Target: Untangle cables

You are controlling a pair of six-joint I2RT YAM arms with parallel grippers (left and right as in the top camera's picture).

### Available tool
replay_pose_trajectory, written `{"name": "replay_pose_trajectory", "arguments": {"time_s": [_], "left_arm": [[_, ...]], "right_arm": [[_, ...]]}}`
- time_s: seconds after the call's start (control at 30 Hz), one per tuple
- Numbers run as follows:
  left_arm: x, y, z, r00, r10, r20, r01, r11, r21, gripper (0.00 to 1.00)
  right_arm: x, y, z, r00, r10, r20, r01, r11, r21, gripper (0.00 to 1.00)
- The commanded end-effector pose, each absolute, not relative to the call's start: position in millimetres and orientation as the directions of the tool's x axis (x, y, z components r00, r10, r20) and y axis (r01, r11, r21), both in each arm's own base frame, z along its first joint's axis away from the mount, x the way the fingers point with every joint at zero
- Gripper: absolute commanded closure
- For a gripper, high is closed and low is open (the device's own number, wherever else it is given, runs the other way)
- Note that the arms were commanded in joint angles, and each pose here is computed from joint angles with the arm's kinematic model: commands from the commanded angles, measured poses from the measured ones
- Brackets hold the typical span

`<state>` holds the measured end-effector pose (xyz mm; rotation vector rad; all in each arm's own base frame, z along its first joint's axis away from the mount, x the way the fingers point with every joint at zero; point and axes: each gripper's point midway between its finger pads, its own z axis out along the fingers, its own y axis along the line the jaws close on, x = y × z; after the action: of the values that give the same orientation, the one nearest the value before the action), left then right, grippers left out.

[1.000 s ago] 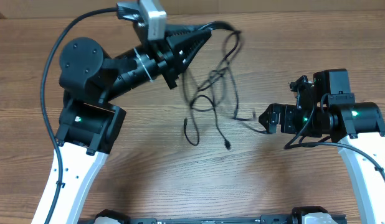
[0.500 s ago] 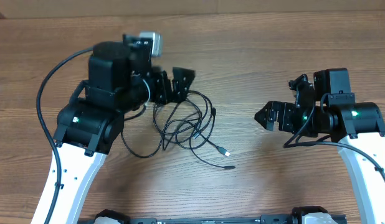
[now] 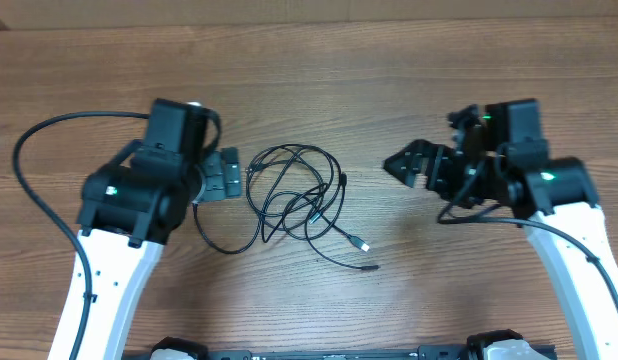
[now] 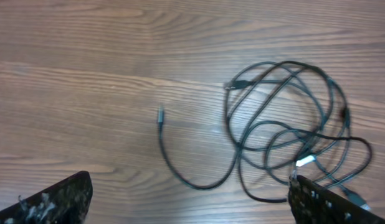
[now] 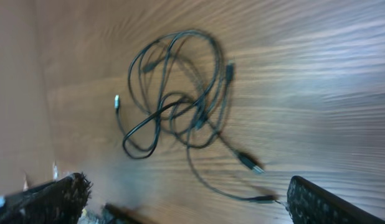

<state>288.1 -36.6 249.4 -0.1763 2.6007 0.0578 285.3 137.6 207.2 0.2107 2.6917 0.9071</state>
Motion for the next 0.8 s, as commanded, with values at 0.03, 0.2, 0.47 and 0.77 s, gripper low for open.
{"name": "replay_pose_trajectory", "arguments": {"time_s": [0.03,0.2,0.47,0.77], "left_arm": [[284,-39,250,-0.877,0.009,-0.48,0.053,0.996,-0.078,0.0],[281,-23,248,-0.889,-0.017,-0.458,0.034,0.994,-0.102,0.0],[279,-27,248,-0.892,-0.056,-0.448,0.01,0.99,-0.143,0.0],[279,-27,248,-0.892,-0.056,-0.448,0.01,0.99,-0.143,0.0]], "right_arm": [[283,190,188,-0.977,0.153,-0.149,0.025,0.775,0.632,0.0],[289,240,152,-0.989,0.113,-0.1,0.028,0.788,0.615,0.0],[278,323,102,-0.998,0.002,-0.061,-0.038,0.762,0.646,0.23],[262,366,108,-0.975,-0.17,-0.146,-0.222,0.645,0.731,0.96]]}}
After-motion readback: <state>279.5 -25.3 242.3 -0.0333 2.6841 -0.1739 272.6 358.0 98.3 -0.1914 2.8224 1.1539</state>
